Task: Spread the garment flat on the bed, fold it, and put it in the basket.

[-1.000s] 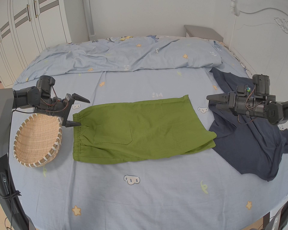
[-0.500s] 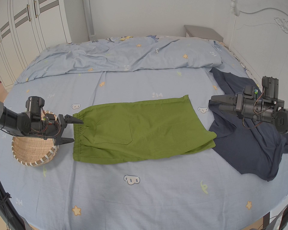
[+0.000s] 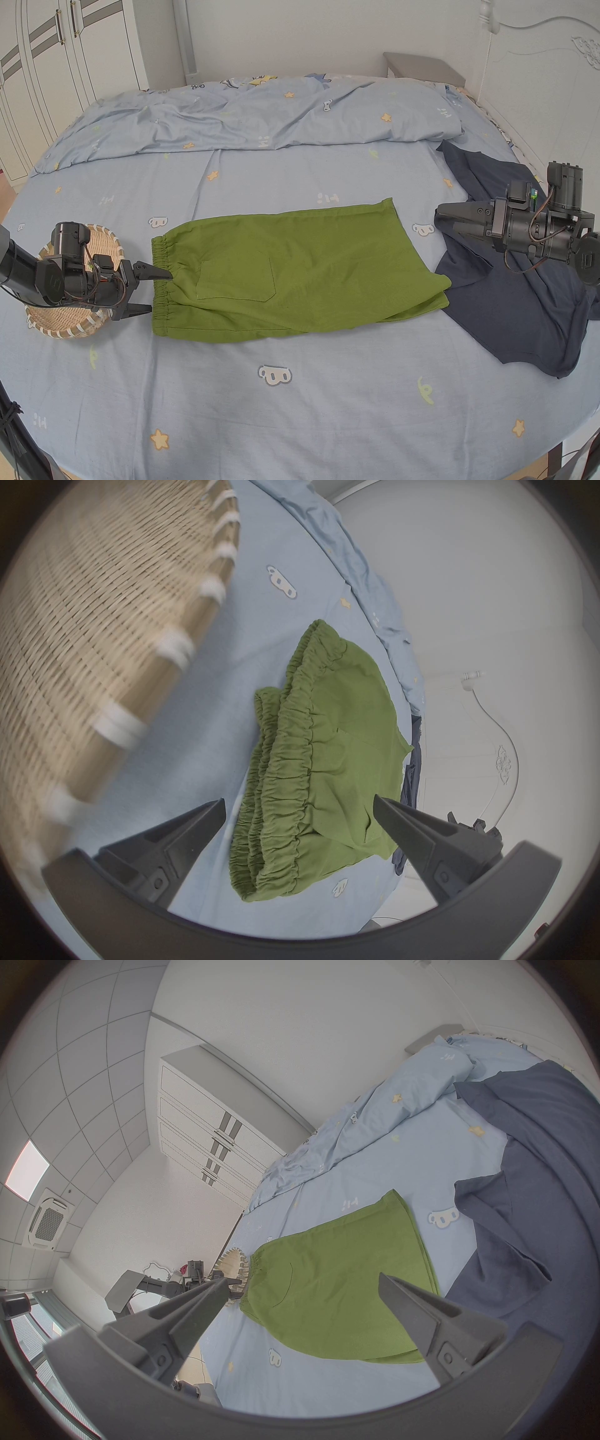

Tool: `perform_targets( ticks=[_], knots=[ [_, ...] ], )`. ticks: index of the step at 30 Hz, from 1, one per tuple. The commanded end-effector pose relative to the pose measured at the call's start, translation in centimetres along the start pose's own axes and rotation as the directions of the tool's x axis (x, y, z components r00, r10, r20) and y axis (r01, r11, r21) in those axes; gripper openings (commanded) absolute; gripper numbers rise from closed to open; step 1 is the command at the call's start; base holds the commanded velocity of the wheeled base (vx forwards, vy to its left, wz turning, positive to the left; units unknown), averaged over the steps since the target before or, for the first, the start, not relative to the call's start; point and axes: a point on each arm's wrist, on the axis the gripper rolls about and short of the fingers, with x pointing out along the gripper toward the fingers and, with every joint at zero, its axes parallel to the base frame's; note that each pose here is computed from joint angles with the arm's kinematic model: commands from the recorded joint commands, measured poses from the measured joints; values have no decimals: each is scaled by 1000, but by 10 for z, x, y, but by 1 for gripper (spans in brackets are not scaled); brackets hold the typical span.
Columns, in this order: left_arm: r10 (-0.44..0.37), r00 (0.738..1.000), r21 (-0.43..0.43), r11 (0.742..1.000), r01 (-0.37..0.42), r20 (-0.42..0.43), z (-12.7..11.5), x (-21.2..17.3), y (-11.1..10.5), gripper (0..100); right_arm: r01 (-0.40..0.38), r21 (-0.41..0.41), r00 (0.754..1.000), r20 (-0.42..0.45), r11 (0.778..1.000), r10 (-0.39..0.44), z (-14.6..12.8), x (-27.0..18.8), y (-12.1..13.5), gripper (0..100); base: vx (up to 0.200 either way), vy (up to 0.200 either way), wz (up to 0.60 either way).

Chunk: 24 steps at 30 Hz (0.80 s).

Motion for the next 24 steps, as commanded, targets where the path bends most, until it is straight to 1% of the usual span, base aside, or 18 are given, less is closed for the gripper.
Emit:
perform_targets(
  ticks=[1,4,7,15,17,21,24],
  knots=[
    [-2,1000,1,1000,2,-25,-5,7,0,100,1,1,1000,-1,1000,-1,0,0,0,100,0,0,0],
    [-4,999,9,1000,4,-36,-7,11,-4,100,3,3,1000,-3,1000,-3,-1,1,-1,100,0,0,0],
    [-1,999,14,1000,2,-33,-7,13,-3,100,4,5,1000,-5,1000,-4,-1,2,-2,100,0,0,0],
    [10,1000,15,1000,-10,-23,-6,22,9,100,7,7,1000,-5,1000,-7,-1,1,-3,100,0,0,0],
    [15,1000,35,999,-15,-23,-7,21,12,100,6,7,1000,-5,1000,-6,-2,1,-3,100,0,0,0],
    [26,999,112,994,-21,-39,-12,21,17,100,5,7,1000,-7,1000,-5,-2,2,-2,100,0,0,0],
    [22,998,133,991,-15,-52,-16,25,16,100,5,7,1000,-7,1000,-5,-2,2,-2,100,0,0,0]
  ],
)
